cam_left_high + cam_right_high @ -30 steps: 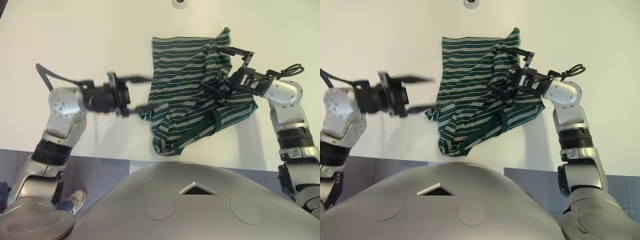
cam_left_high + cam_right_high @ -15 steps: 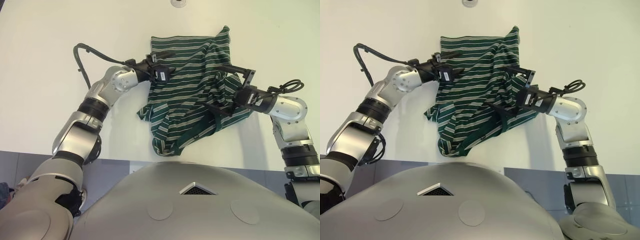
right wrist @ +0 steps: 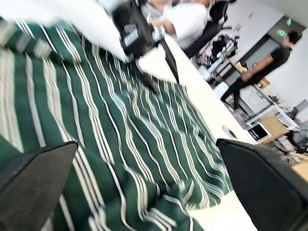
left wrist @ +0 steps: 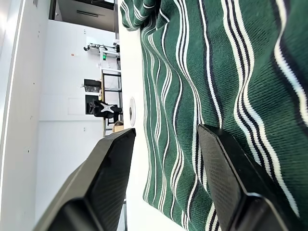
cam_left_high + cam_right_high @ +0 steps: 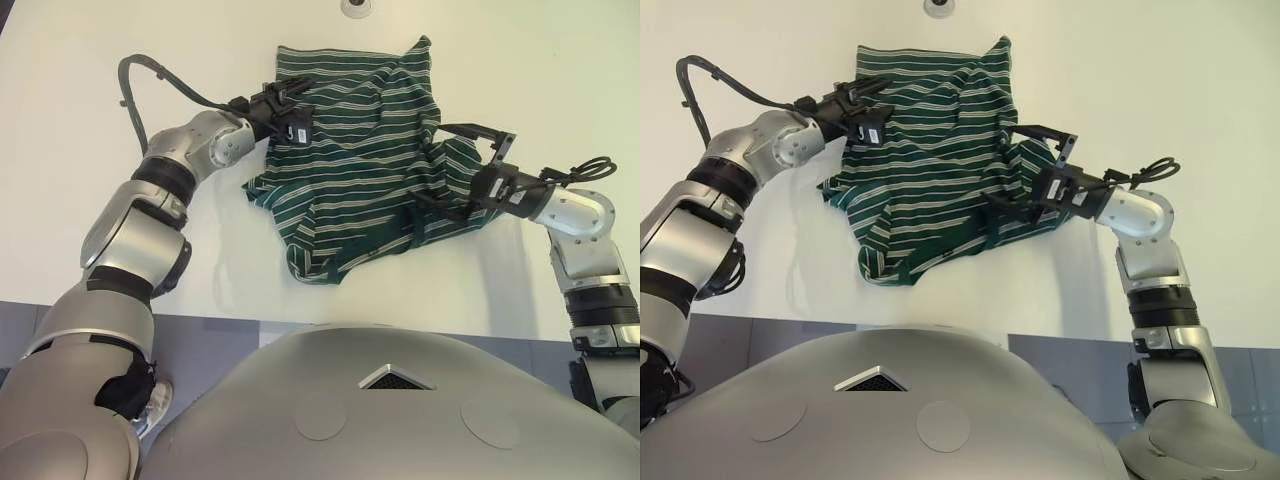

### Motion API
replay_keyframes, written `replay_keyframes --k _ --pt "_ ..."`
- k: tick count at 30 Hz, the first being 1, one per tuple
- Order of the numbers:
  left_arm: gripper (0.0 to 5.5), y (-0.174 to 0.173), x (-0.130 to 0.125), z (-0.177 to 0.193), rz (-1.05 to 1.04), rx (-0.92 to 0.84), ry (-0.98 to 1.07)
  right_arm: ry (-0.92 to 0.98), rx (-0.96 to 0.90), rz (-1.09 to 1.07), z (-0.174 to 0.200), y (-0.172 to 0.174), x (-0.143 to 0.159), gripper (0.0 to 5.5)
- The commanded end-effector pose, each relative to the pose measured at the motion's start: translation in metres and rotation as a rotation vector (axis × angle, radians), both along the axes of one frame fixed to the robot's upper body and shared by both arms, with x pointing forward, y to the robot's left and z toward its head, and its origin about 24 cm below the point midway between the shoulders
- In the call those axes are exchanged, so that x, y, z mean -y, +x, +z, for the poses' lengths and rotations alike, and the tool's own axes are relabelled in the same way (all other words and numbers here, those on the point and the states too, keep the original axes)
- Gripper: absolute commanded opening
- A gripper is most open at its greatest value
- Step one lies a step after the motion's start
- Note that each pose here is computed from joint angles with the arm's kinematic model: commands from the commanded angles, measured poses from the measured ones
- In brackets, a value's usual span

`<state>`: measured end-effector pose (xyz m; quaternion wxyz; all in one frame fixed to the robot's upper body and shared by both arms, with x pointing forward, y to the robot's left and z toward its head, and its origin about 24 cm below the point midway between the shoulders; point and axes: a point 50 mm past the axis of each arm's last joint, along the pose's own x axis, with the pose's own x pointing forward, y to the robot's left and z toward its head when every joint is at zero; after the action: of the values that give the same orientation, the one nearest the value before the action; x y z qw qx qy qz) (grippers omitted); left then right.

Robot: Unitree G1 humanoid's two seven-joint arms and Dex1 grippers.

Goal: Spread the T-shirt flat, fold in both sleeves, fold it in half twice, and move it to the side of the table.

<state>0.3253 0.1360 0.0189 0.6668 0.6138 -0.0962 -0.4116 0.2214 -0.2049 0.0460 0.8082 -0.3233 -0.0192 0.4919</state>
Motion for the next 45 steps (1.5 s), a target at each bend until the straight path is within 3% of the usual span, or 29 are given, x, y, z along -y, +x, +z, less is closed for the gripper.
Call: replay_keyframes --k 1,6,10,20,32,38,42,45 --pt "2.39 -0.015 -0.001 -0.026 -0.026 -0.084 0.088 -0.064 0.05 -0.004 0.001 0.008 -0.003 5.39" --pt "2.39 -0.017 0.001 -0.028 -0.028 -0.084 0.087 -0.056 0.157 -0.119 0.014 0.024 0.007 5.39" --pt "2.39 -0.018 0.003 -0.029 -0.032 -0.086 0.08 -0.168 0.139 -0.138 0.006 0.024 0.02 5.39" --pt "2.39 -0.017 -0.003 -0.031 -0.007 -0.091 0.088 -0.241 -0.182 0.15 -0.014 -0.05 0.031 5.39" --pt "2.39 -0.016 -0.01 -0.031 0.023 -0.09 0.1 -0.156 -0.331 0.374 0.0 -0.097 0.019 5.39" --pt "2.39 -0.015 -0.012 -0.031 0.038 -0.082 0.098 0.031 -0.309 0.398 0.025 -0.093 0.015 5.39" --pt "2.39 -0.014 -0.018 -0.029 0.058 -0.075 0.096 0.003 -0.429 0.527 0.011 -0.111 0.005 5.39" --pt "2.39 -0.012 -0.017 -0.027 0.063 -0.068 0.083 0.005 -0.373 0.459 0.015 -0.098 0.009 5.39"
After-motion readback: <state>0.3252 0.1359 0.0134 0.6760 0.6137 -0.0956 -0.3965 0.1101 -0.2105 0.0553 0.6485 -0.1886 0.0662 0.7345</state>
